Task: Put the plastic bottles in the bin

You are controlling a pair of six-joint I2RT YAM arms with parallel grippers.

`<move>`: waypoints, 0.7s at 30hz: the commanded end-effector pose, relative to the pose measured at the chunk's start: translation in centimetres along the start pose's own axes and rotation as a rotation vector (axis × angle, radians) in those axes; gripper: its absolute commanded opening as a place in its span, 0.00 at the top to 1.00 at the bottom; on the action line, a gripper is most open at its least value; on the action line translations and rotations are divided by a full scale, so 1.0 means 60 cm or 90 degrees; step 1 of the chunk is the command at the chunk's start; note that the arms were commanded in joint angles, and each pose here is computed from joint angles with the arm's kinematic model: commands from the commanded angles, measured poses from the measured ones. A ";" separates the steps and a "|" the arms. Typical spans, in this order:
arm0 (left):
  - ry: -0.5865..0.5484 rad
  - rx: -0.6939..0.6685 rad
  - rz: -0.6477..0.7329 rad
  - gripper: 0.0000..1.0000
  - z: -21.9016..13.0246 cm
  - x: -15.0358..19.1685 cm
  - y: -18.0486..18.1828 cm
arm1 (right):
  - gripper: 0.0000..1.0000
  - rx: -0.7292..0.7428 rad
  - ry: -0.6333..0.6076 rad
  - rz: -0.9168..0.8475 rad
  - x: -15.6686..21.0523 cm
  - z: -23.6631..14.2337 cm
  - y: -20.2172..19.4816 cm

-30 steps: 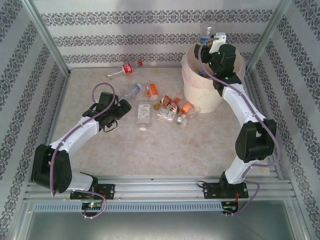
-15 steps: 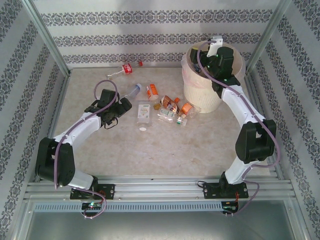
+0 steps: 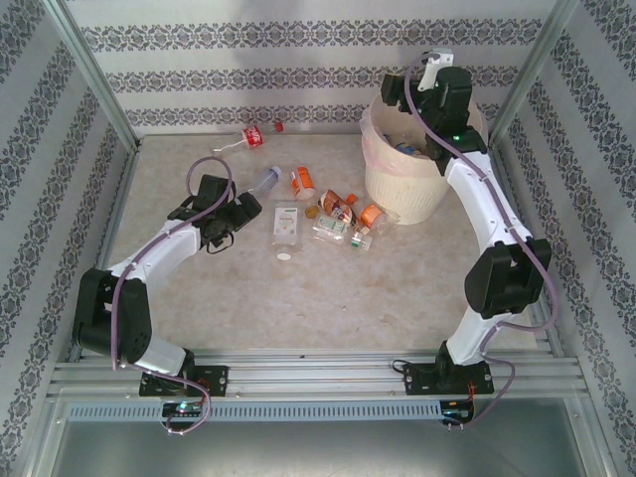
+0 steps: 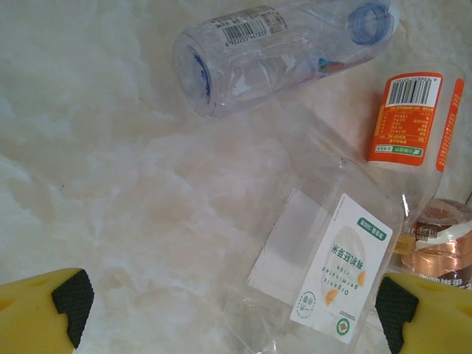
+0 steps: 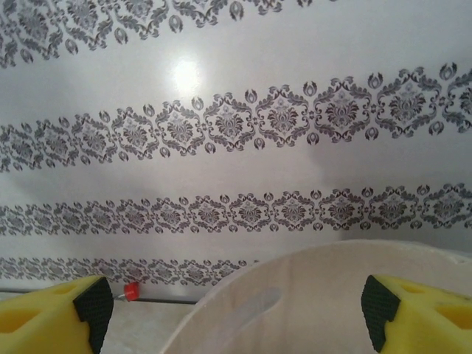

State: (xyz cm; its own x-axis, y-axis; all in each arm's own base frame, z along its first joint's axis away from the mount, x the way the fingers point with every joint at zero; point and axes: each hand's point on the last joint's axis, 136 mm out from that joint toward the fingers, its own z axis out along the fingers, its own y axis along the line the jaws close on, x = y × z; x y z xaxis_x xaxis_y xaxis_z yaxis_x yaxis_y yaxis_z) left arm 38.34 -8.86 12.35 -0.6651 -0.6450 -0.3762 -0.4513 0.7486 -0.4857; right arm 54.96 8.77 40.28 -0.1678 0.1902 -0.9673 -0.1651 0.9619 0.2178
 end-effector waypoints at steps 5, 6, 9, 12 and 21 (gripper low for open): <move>-0.039 -0.032 0.152 0.00 -0.006 -0.053 -0.003 | 0.02 -0.029 -0.022 0.049 -0.062 -0.077 0.036; -0.041 -0.038 0.195 0.00 -0.002 -0.060 -0.006 | 0.02 -0.038 -0.025 0.046 -0.067 -0.093 0.044; -0.020 -0.042 0.340 0.00 0.022 -0.070 -0.022 | 0.02 -0.061 -0.026 0.036 -0.063 -0.134 0.069; -0.012 -0.078 0.463 0.00 0.052 -0.090 -0.023 | 0.02 -0.083 -0.016 0.029 -0.041 -0.170 0.091; 0.052 -0.146 0.687 0.00 0.137 -0.116 -0.005 | 0.02 -0.070 -0.002 0.067 0.031 -0.247 0.102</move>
State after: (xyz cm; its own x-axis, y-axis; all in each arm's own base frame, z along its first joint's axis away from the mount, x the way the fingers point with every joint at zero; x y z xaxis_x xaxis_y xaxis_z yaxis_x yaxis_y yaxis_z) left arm 47.60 -7.04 9.43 -0.8230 0.1883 -0.5360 0.1569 0.9821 0.1042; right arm 39.75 12.64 43.16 -0.1703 0.2447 -0.9545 -0.2975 0.9107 0.2865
